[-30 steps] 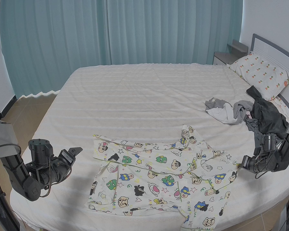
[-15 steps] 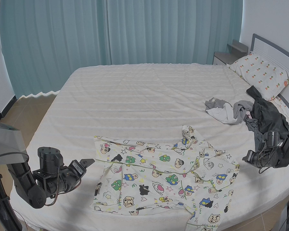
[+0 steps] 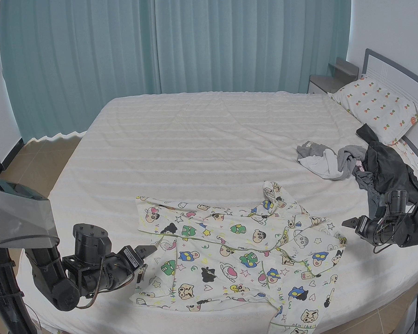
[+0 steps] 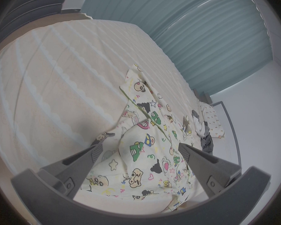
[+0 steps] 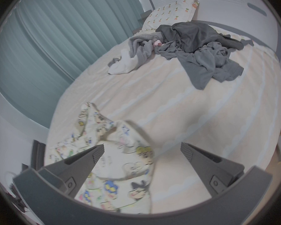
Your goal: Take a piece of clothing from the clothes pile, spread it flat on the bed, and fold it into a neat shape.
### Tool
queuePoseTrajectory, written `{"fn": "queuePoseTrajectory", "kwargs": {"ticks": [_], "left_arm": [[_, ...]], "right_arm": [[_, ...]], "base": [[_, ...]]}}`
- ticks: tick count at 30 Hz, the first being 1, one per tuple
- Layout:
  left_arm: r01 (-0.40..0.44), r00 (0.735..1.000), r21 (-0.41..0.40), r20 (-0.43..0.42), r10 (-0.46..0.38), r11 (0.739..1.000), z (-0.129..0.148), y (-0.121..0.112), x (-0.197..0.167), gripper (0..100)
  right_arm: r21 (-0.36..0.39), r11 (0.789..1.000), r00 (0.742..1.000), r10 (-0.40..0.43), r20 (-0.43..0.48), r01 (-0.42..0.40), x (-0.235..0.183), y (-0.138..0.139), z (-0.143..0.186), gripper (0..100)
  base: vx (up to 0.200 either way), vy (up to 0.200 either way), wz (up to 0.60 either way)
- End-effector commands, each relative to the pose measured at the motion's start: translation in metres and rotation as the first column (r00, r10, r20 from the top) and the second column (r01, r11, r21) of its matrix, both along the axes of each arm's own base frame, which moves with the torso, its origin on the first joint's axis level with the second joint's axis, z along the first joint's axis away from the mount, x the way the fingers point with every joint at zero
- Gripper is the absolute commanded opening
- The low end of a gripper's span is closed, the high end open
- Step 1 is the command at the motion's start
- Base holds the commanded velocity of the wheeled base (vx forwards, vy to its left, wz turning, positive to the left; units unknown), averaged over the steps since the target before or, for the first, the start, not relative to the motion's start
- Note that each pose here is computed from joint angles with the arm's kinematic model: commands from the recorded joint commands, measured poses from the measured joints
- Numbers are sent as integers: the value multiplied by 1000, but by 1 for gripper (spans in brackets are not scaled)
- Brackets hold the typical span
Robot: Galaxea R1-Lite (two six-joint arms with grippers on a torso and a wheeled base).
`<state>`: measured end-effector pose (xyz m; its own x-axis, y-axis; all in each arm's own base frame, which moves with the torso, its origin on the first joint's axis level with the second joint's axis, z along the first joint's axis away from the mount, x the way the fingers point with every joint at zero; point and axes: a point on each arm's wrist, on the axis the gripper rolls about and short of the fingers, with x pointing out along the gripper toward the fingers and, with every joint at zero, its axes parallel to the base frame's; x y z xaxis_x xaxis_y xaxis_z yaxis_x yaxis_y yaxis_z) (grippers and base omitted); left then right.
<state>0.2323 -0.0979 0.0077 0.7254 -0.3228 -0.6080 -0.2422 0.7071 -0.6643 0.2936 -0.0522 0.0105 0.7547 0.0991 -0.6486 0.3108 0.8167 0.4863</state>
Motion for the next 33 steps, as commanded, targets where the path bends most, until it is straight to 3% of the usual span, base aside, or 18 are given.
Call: {"fn": "queuePoseTrajectory", "kwargs": {"ticks": [1,10,18,33], "left_arm": [[63,996,63,-61,-59,996,-22,-23,-8,100],[91,994,182,-81,-77,979,-46,-43,-14,100],[87,996,164,-49,-80,983,-45,-51,-3,100],[32,999,177,27,-37,984,-52,-66,21,100]], "right_arm": [[121,991,992,43,116,-57,-27,26,30,100],[181,977,986,90,138,-115,-48,33,13,100],[170,976,974,99,203,-134,-56,34,-2,100],[170,976,971,100,219,-139,-60,34,4,100]], "base": [[0,0,0],[0,0,0],[0,0,0],[0,0,0]]}}
